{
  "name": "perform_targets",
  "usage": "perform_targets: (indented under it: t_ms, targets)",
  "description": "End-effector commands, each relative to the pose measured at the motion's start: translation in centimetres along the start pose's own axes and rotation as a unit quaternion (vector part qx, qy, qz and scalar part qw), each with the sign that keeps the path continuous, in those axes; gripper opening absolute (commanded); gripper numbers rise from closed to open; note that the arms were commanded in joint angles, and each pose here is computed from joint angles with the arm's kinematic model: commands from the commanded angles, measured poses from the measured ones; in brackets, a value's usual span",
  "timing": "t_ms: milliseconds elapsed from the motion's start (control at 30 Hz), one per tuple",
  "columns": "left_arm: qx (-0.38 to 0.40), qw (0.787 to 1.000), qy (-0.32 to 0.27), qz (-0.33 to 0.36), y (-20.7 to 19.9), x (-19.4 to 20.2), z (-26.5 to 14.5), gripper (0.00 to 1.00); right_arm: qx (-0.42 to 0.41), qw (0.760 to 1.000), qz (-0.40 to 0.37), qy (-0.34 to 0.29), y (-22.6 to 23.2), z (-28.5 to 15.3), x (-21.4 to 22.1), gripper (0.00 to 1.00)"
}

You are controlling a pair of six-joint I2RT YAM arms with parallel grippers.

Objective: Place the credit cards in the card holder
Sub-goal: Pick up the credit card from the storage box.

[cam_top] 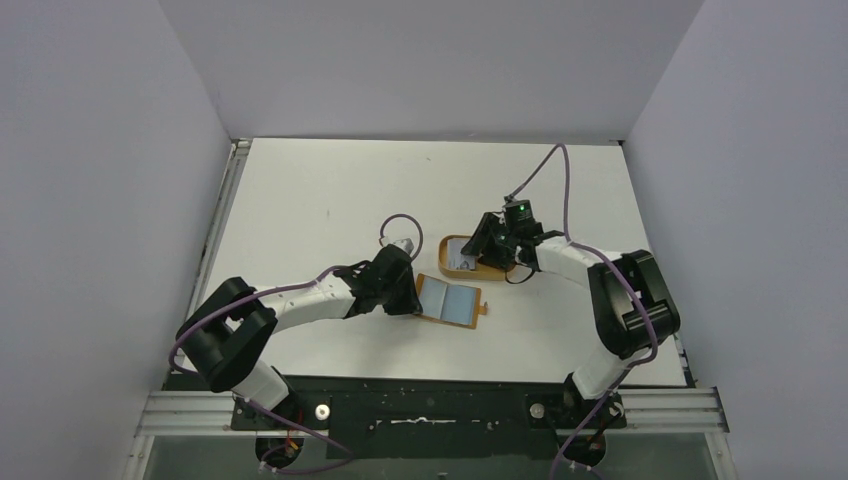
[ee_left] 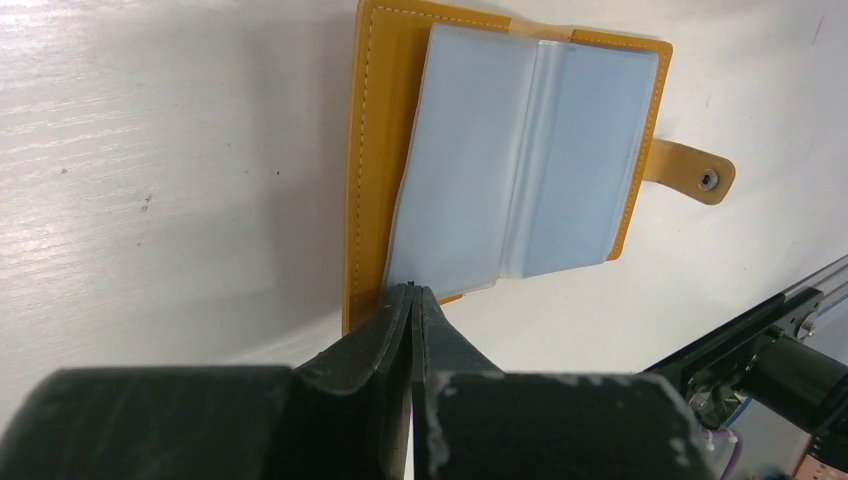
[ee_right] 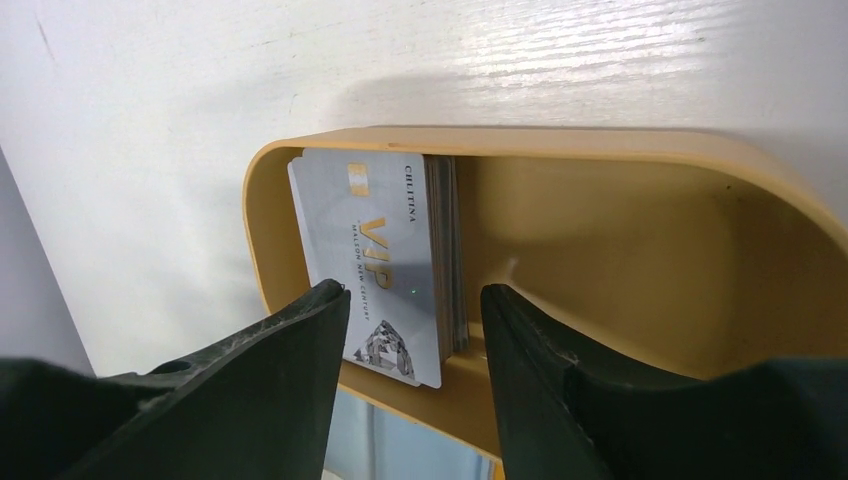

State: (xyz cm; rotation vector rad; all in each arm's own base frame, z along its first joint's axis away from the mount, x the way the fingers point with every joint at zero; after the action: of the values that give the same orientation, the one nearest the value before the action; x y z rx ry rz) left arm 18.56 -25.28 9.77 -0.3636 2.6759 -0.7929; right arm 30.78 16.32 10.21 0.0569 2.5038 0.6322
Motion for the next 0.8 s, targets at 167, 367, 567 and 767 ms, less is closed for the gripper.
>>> perform_targets:
  t_ms: [167,367,567,767]
  targets:
    - [0.028,0.999,-0.019,0.008,-1.8,-0.9,-0.7,0.0,-0.008,1.0,-0.01,-0.007,0.5,0.3,-1.1,0.4]
    - [0.028,0.999,-0.02,0.008,-1.7,-0.9,-0.7,0.0,0.001,1.0,-0.004,-0.011,-0.1,0.0,-0.8,0.32]
    - [0.027,0.999,-0.019,0.008,-1.7,-0.9,-0.7,0.0,0.002,1.0,0.003,-0.021,-0.5,-0.6,-0.7,0.27]
    - [0.028,0.999,-0.018,0.008,-1.8,-0.8,-0.6,0.0,0.004,1.0,0.006,-0.022,-0.9,-1.1,-0.5,0.25]
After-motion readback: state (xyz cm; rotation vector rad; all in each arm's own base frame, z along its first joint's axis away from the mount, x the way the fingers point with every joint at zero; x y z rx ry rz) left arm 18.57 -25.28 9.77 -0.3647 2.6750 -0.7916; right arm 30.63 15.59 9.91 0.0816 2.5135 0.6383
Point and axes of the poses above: each gripper's point midway between its finger pads, its own z axis out along the fingers, its own y axis along the line the jaws close on, x = y × z, the point moved 8 cm from there along -z, back along the fingers, and after that the axes turned 15 degrees about -z, right-handed, at the moved point
